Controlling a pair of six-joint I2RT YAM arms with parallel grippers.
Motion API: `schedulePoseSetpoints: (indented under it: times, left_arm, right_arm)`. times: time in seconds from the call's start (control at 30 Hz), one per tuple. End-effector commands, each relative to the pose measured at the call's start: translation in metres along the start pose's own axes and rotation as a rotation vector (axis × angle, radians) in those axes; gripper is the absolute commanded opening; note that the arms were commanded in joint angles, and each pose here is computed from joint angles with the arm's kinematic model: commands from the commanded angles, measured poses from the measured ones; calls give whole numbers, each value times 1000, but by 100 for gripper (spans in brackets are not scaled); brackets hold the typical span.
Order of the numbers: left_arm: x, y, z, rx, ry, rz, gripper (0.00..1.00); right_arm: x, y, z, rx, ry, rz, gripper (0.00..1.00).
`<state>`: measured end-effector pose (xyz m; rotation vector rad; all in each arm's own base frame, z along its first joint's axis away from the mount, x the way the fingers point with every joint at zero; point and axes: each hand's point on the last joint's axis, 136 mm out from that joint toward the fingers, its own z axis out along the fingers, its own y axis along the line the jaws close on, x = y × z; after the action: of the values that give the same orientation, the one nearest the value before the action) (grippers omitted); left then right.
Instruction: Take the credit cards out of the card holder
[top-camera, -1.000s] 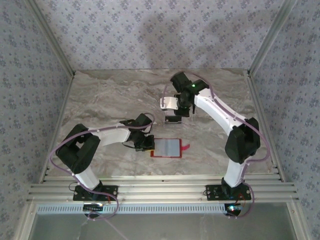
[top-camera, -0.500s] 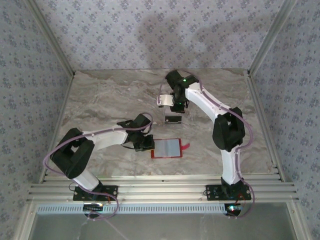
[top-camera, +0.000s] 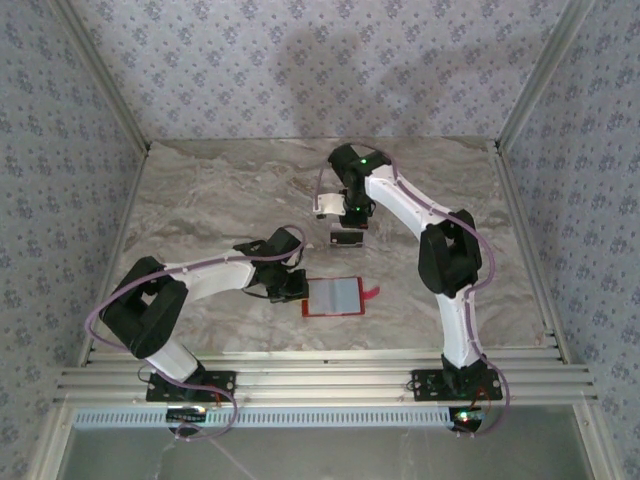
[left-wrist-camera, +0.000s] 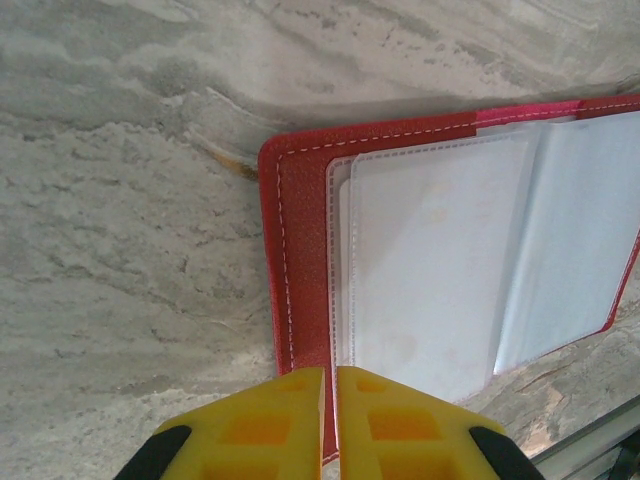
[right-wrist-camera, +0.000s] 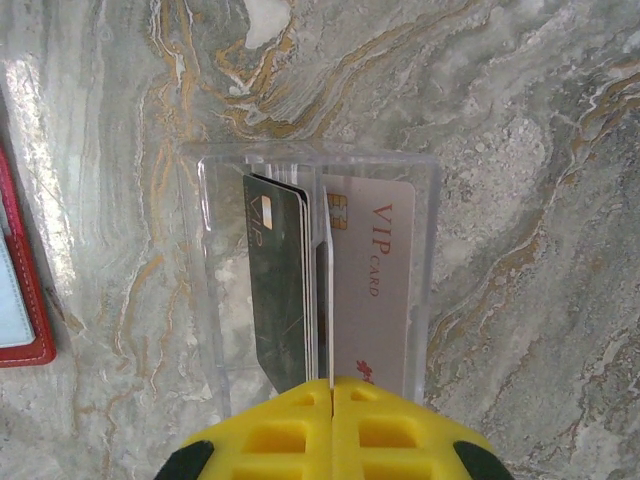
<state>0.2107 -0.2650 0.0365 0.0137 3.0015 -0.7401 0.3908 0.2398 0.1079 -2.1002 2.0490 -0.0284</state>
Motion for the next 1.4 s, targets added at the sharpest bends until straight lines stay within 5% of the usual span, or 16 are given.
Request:
schedulePoseSetpoints:
  times: [0.0, 0.23, 0.57, 0.9, 1.37]
  left_arm:
    - [4, 4, -3, -20, 2, -5, 13]
    - [4, 4, -3, -22, 2, -5, 13]
    - [5, 7, -4, -30, -2, -10, 13]
    - [2, 8, -7, -35, -10, -5, 13]
    - [-15, -2, -9, 16, -31, 1, 9]
  right_arm:
    - [15, 17, 11, -92, 49, -196, 0]
    - [13, 15, 16, -92, 33, -192, 0]
    - [9, -18, 11, 64, 43, -185, 15]
    - [-1, -36, -22, 219, -7, -131, 17]
    - [0, -20, -62, 345, -190, 463, 21]
